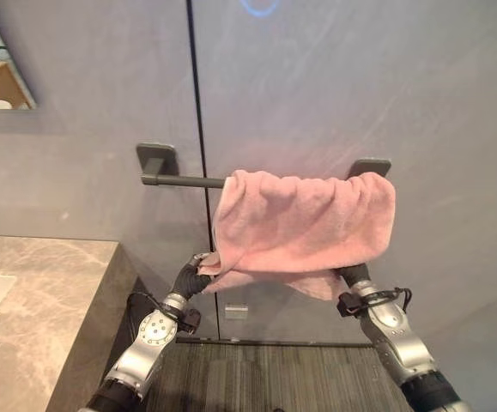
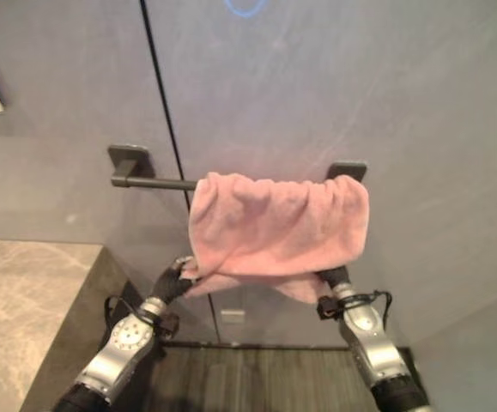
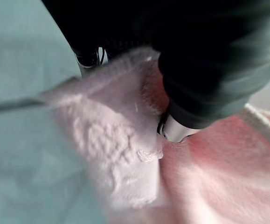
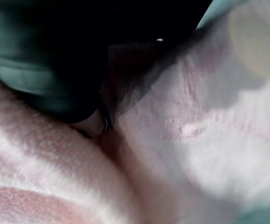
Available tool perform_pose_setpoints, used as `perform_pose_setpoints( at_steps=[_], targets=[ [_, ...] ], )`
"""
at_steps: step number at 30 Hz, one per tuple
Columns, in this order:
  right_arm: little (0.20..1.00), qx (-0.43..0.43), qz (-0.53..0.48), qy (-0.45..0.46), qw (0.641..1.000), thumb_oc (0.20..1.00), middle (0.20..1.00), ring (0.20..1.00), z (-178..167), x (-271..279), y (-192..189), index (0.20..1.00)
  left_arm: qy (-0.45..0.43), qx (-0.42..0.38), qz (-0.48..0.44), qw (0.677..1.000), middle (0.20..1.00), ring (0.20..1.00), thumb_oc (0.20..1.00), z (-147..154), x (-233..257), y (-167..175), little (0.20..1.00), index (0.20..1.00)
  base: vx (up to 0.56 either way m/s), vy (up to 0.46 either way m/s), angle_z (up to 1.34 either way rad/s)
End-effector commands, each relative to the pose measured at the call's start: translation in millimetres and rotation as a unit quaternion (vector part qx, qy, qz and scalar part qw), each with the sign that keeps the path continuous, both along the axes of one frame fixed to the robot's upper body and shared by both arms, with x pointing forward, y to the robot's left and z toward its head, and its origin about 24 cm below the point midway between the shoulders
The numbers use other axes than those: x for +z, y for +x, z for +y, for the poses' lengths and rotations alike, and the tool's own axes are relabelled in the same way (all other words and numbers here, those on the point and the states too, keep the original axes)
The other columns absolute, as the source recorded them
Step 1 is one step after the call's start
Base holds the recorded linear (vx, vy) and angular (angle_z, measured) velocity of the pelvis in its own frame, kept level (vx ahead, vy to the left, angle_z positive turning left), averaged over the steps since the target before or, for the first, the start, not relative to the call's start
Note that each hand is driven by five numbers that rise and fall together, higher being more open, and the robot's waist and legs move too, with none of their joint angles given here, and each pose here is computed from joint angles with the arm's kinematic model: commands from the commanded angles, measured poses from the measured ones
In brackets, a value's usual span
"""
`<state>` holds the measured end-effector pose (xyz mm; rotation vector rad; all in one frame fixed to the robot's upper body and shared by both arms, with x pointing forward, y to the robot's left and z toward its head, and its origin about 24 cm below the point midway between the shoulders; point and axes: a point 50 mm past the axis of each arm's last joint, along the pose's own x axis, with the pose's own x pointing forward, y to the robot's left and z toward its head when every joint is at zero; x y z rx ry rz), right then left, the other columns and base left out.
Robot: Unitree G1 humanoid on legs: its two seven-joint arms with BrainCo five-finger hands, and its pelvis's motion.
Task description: Put brush and paste in cup on sink, flatten towel.
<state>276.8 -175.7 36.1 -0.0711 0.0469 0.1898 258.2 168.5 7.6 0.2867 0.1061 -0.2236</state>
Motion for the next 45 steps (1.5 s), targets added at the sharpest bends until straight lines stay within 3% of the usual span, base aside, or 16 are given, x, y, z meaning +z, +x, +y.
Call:
perform_pose_setpoints(
  at_steps=[1, 18, 20, 23, 24, 26, 30, 32, 33, 37, 39, 40, 41, 42, 43, 45],
  targets=[
    [0.2, 0.023, -0.124, 0.1, 0.987, 0.2, 0.2, 0.2, 14.0, 50.0, 4.2, 0.2, -0.064, -0.011, -0.113, 0.992, 0.2, 0.2, 0.2, -3.4, 46.2, 8.3, 0.2, 0.2, -0.01, 0.041, 0.04],
    [0.2, -0.004, -0.202, 0.076, 0.976, 0.2, 0.2, 0.2, 16.7, 74.7, -6.9, 0.2, -0.049, 0.002, -0.177, 0.983, 0.2, 0.2, 0.2, -11.2, 62.7, 7.5, 0.2, 0.2, 0.0, 0.013, 0.01],
    [0.2, 0.0, -0.189, 0.112, 0.975, 0.2, 0.2, 0.2, 19.8, 67.6, -12.6, 0.2, -0.125, 0.015, -0.14, 0.982, 0.2, 0.2, 0.2, -14.8, 51.9, 4.1, 0.2, 0.2, -0.01, -0.008, -0.02],
    [0.2, -0.04, -0.127, 0.039, 0.99, 0.2, 0.2, 0.2, 15.2, 39.3, -1.0, 0.2, -0.065, 0.032, -0.052, 0.996, 0.2, 0.2, 0.2, -14.3, 9.6, 4.7, 0.2, 0.2, 0.0, 0.0, 0.0],
    [0.2, -0.032, -0.162, 0.034, 0.986, 0.2, 0.2, 0.2, 14.6, 54.4, -0.9, 0.2, -0.03, 0.01, -0.137, 0.99, 0.2, 0.2, 0.2, -14.3, 42.3, 12.3, 0.2, 0.2, 0.0, 0.0, 0.0],
    [0.2, 0.014, -0.208, 0.135, 0.969, 0.2, 0.2, 0.2, 28.1, 77.5, -11.8, 0.2, -0.099, 0.003, -0.175, 0.979, 0.2, 0.2, 0.2, -16.1, 64.4, 5.7, 0.2, 0.2, -0.01, -0.002, -0.05],
    [0.2, 0.007, -0.203, 0.122, 0.972, 0.2, 0.2, 0.2, 24.4, 72.9, -20.2, 0.2, -0.076, 0.043, -0.19, 0.978, 0.2, 0.2, 0.2, -2.9, 61.1, -6.7, 0.2, 0.2, 0.03, -0.006, 0.0],
    [0.2, -0.028, -0.144, 0.073, 0.987, 0.2, 0.2, 0.2, 20.0, 41.7, -15.9, 0.2, -0.049, 0.107, -0.156, 0.981, 0.2, 0.2, 0.2, 8.4, 35.3, -11.6, 0.2, 0.2, 0.03, -0.019, 0.02],
    [0.2, -0.054, -0.076, 0.023, 0.995, 0.2, 0.2, 0.2, 17.5, 8.3, -11.3, 0.2, 0.006, 0.101, -0.061, 0.993, 0.2, 0.2, 0.2, 5.0, -9.1, -15.1, 0.2, 0.2, 0.0, 0.0, 0.0],
    [0.2, -0.046, -0.097, 0.035, 0.994, 0.2, 0.2, 0.2, 22.1, 17.8, -8.2, 0.2, 0.02, 0.043, -0.084, 0.995, 0.2, 0.2, 0.2, -9.4, -0.5, -11.3, 0.2, 0.2, 0.03, 0.011, -0.01],
    [0.2, -0.046, -0.066, 0.016, 0.997, 0.2, 0.2, 0.2, 22.0, 4.1, -8.9, 0.2, 0.034, 0.038, 0.0, 0.999, 0.2, 0.2, 0.2, -10.6, -31.3, -18.6, 0.2, 0.2, 0.02, 0.016, -0.05],
    [0.2, -0.056, -0.04, 0.009, 0.998, 0.2, 0.2, 0.2, 20.3, -7.6, -7.6, 0.2, 0.052, 0.026, 0.034, 0.998, 0.385, 0.385, 0.385, -11.8, -44.9, -21.8, 0.385, 0.385, 0.0, 0.024, -0.06],
    [0.495, -0.06, -0.01, -0.009, 0.998, 0.495, 0.495, 0.495, 19.6, -21.3, -6.6, 0.495, 0.071, 0.025, 0.098, 0.992, 1.0, 1.0, 1.0, -12.5, -68.1, -29.0, 1.0, 1.0, 0.0, 0.024, -0.03],
    [0.871, -0.067, 0.025, -0.05, 0.996, 0.871, 0.871, 0.871, 18.7, -39.0, -6.3, 0.871, 0.115, 0.008, 0.141, 0.983, 1.0, 1.0, 1.0, -14.4, -84.7, -32.6, 1.0, 1.0, 0.0, 0.0, 0.0],
    [1.0, -0.067, 0.076, -0.065, 0.993, 1.0, 1.0, 1.0, 20.3, -59.2, -5.8, 1.0, 0.191, -0.027, 0.139, 0.971, 1.0, 1.0, 1.0, -19.4, -90.0, -28.1, 1.0, 1.0, 0.0, 0.027, -0.04],
    [1.0, -0.081, 0.134, -0.092, 0.983, 1.0, 1.0, 1.0, 12.6, -81.4, -7.9, 1.0, 0.231, -0.059, 0.15, 0.96, 1.0, 1.0, 1.0, -20.8, -99.0, -32.7, 1.0, 1.0, -0.01, 0.028, -0.1]
  ],
)
